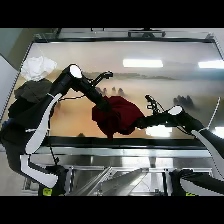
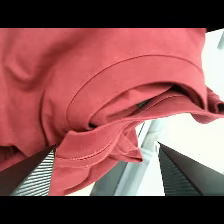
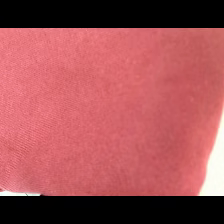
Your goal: Fold the shirts.
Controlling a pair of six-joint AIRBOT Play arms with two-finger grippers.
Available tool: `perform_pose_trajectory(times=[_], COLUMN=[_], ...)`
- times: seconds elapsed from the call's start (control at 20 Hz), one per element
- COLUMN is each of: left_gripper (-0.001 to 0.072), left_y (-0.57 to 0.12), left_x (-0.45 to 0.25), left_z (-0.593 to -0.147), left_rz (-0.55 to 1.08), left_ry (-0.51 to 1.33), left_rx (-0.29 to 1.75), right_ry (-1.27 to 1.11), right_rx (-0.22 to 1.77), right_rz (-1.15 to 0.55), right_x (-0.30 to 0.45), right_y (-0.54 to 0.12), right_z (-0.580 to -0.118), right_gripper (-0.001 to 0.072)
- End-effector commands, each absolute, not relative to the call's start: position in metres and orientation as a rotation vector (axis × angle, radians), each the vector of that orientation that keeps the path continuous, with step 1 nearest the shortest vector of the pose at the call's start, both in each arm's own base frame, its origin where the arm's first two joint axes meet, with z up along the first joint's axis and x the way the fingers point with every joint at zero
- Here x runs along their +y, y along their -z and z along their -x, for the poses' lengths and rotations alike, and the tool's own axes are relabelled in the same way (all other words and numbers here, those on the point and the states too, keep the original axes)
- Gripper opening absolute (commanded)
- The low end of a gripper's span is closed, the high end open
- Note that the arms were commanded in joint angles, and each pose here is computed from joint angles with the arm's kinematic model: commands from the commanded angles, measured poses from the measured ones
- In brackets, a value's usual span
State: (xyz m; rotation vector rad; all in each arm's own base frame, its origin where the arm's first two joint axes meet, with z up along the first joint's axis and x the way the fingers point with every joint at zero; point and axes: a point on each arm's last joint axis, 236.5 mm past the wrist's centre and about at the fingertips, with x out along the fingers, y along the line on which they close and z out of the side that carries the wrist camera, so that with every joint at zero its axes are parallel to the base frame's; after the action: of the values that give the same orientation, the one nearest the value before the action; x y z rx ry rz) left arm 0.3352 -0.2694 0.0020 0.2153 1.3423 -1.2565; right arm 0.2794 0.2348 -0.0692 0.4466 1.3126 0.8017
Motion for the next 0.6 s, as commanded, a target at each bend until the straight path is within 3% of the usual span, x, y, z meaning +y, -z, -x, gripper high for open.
perform_pose_trajectory(times=[0.0, 0.25, 0.3, 0.35, 0.45, 0.55], left_gripper=[0.0715, 0.0693, 0.0611, 0.0447, -0.0002, 0.0001], left_y=[0.020, 0.055, 0.055, 0.051, 0.037, 0.016], left_x=[-0.263, -0.268, -0.272, -0.276, -0.283, -0.286], left_z=[-0.348, -0.337, -0.335, -0.336, -0.339, -0.347], left_rz=[-0.271, -0.258, -0.257, -0.254, -0.246, -0.245], left_ry=[1.192, 1.219, 1.218, 1.221, 1.243, 1.237], left_rx=[1.347, 1.448, 1.450, 1.445, 1.416, 1.399], right_ry=[-0.804, -0.811, -0.815, -0.817, -0.820, -0.839], right_rx=[1.311, 1.318, 1.321, 1.323, 1.325, 1.339], right_rz=[-0.444, -0.446, -0.447, -0.449, -0.449, -0.453], right_x=[0.235, 0.236, 0.236, 0.236, 0.236, 0.238], right_y=[0.069, 0.068, 0.068, 0.068, 0.067, 0.065], right_z=[-0.279, -0.277, -0.276, -0.276, -0.275, -0.270], right_gripper=[0.0018, 0.0018, 0.0019, 0.0019, 0.0019, 0.0018])
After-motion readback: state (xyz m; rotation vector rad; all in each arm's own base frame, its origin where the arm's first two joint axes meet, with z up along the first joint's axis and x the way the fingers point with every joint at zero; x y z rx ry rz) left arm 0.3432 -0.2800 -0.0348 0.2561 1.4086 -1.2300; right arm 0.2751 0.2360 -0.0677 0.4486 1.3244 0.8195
